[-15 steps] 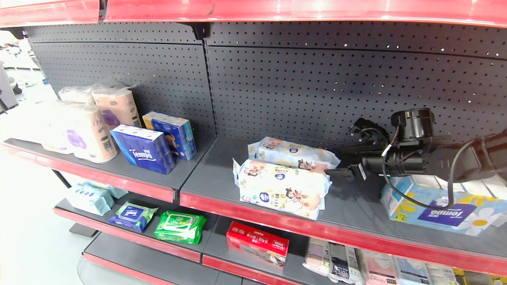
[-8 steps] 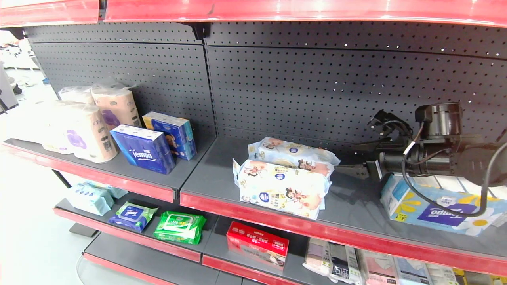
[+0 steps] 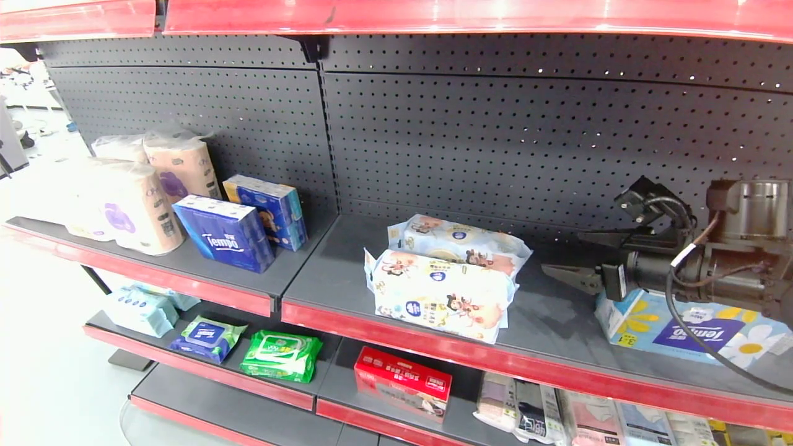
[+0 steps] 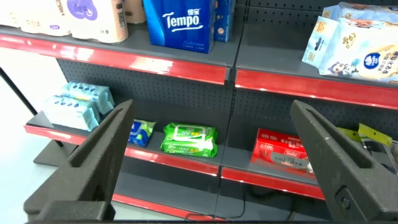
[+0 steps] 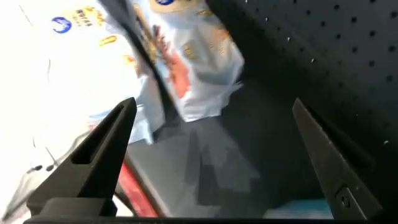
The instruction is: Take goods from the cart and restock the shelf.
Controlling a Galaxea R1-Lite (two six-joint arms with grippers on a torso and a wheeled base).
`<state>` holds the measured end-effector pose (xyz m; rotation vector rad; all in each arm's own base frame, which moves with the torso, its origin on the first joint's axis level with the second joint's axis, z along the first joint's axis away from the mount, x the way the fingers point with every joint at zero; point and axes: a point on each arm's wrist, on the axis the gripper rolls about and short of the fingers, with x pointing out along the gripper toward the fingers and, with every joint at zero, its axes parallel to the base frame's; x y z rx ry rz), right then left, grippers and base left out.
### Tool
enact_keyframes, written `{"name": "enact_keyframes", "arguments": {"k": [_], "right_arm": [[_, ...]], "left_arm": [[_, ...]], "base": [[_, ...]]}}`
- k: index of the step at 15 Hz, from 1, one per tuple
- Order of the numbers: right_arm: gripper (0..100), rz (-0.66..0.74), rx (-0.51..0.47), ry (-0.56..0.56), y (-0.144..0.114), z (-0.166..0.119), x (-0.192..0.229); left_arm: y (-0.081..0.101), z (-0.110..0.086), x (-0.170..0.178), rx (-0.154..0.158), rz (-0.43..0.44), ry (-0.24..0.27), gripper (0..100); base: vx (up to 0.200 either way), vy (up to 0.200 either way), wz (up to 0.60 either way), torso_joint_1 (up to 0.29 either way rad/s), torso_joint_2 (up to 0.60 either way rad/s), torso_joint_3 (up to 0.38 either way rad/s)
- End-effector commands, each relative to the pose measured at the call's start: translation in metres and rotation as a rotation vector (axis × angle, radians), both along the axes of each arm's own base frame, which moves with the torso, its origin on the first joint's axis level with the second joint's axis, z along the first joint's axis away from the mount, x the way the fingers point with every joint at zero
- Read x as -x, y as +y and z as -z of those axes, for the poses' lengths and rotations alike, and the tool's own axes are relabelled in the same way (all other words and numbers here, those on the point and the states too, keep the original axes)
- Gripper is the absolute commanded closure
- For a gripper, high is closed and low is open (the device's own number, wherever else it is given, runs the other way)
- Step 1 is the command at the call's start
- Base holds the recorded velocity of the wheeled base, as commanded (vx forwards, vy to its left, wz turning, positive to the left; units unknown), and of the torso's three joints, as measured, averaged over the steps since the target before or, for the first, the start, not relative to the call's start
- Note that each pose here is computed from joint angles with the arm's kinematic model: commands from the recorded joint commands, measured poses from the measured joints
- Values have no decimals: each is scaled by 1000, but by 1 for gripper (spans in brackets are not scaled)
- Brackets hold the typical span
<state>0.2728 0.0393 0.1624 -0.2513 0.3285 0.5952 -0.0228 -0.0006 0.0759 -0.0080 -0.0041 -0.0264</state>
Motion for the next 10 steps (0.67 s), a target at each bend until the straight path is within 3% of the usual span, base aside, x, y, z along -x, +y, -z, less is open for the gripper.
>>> {"name": "enact_keyframes", "arguments": {"k": [1,2,6,8,10], "right_arm": [[0,-9,-17,-18,5,-4,19],[0,-46,-44,16,14,1,39],[0,-32,-37,64,17,12,41],[0,6,-30,25,15,3,45],[0,130,-6,-32,9,-10,55]], "left_arm": [[0,0,0,1,0,0,0],[0,0,0,1,0,0,0],[0,0,0,1,0,0,0],[0,0,0,0,0,1,0],[0,0,0,0,0,0,0]], "base": [[0,0,0,0,0,0],[0,0,0,0,0,0],[0,0,0,0,0,0],[0,0,0,0,0,0],[0,0,0,0,0,0]]}}
